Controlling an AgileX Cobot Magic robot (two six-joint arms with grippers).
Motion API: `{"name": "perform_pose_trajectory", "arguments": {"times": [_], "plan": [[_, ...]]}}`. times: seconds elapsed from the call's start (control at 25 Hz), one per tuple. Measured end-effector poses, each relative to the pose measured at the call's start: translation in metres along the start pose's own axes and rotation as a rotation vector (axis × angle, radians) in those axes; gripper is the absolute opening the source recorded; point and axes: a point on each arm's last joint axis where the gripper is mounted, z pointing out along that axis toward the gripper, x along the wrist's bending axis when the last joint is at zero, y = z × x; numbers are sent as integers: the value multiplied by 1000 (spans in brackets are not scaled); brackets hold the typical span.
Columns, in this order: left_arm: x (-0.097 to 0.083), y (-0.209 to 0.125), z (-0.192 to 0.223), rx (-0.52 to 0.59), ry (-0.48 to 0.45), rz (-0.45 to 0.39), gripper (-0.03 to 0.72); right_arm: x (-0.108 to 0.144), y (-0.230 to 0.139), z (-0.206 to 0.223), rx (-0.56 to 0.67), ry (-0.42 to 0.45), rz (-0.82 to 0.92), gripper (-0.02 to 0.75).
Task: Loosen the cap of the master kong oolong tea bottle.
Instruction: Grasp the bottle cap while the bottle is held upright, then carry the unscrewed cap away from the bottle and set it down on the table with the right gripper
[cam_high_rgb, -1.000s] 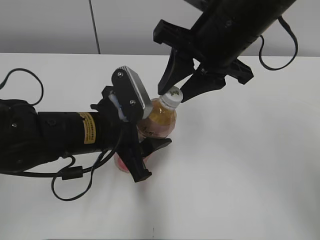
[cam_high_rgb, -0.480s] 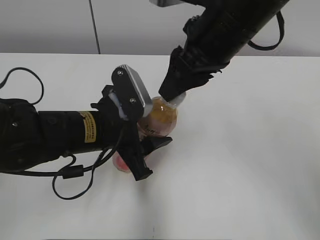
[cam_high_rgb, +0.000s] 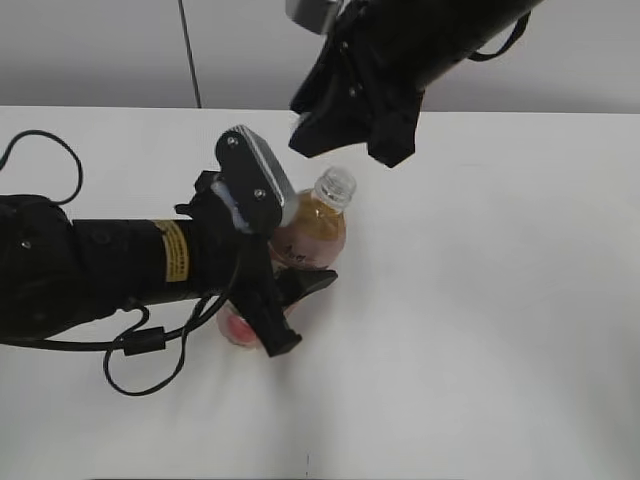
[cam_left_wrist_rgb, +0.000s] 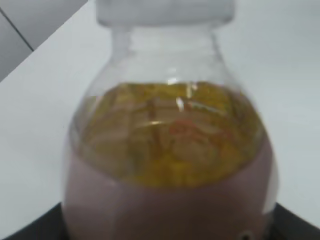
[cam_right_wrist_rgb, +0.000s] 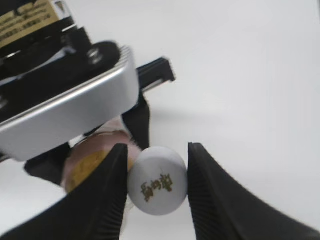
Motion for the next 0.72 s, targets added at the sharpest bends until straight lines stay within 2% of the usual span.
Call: {"name": "perform_pose_trajectory", "arguments": {"times": [0.08, 0.16, 0.28, 0.4, 0.56, 0.72], "plan": [[-3, 1, 0, -4, -15, 26, 412, -2, 3, 0, -28, -28, -99, 278], [-4, 1, 0, -3, -20, 36, 412, -1, 3, 0, -29, -17, -196, 278], [-4, 1, 0, -1, -22, 39, 412, 2, 0, 0, 2, 26, -310, 278], [-4, 1, 0, -2, -22, 41, 412, 1, -6, 0, 59, 22, -416, 278], [-4, 1, 0, -2, -22, 42, 412, -9, -12, -1, 158, -69, -492, 277], [-4, 5, 0, -42, -19, 33, 412, -19, -14, -5, 211, -174, -447, 277]]}}
